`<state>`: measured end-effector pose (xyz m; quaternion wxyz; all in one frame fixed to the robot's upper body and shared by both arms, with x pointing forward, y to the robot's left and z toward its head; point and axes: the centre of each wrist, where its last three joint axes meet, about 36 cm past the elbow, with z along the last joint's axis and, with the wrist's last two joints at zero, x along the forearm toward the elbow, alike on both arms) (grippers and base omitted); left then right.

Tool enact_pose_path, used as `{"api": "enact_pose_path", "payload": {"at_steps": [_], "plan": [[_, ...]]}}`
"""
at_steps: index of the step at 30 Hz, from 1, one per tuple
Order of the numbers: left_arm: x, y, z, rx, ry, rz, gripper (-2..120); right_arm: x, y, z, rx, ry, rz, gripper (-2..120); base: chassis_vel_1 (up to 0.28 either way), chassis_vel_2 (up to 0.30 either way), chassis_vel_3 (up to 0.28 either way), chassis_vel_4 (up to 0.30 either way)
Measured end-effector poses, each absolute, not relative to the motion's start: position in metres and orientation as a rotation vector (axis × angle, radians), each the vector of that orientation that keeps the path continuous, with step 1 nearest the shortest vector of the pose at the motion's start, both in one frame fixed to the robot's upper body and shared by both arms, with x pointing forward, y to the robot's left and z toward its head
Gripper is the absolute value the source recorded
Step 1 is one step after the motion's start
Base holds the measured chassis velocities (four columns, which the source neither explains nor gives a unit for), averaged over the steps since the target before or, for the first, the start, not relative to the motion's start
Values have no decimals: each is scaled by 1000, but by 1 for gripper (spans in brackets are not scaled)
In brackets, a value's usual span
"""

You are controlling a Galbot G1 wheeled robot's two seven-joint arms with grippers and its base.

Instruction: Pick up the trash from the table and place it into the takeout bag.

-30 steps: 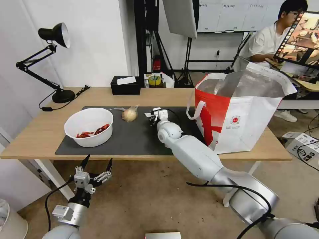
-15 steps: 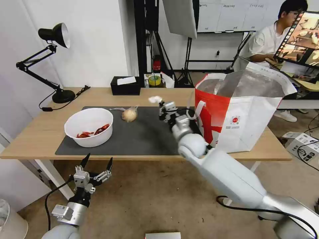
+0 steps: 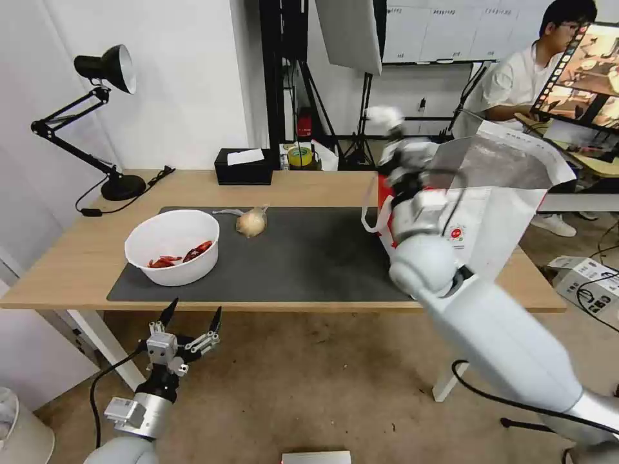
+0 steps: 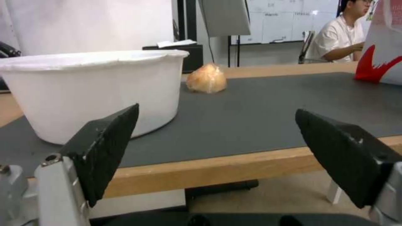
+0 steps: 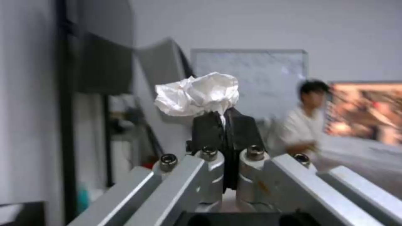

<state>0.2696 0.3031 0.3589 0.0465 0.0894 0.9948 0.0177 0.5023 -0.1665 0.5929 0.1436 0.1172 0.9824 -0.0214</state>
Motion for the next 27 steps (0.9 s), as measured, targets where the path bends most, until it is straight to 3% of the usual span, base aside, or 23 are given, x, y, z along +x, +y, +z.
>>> {"api": "enact_pose_path", "payload": {"at_steps": [14, 27], "plan": [[269, 293, 359, 298, 3048, 24, 100, 507, -185, 597, 504, 2943, -10, 1, 0, 0, 0, 0], [269, 295, 362, 304, 3047, 16, 100, 503, -189, 597, 478, 2944, -20, 49, 0, 0, 0, 0]]}}
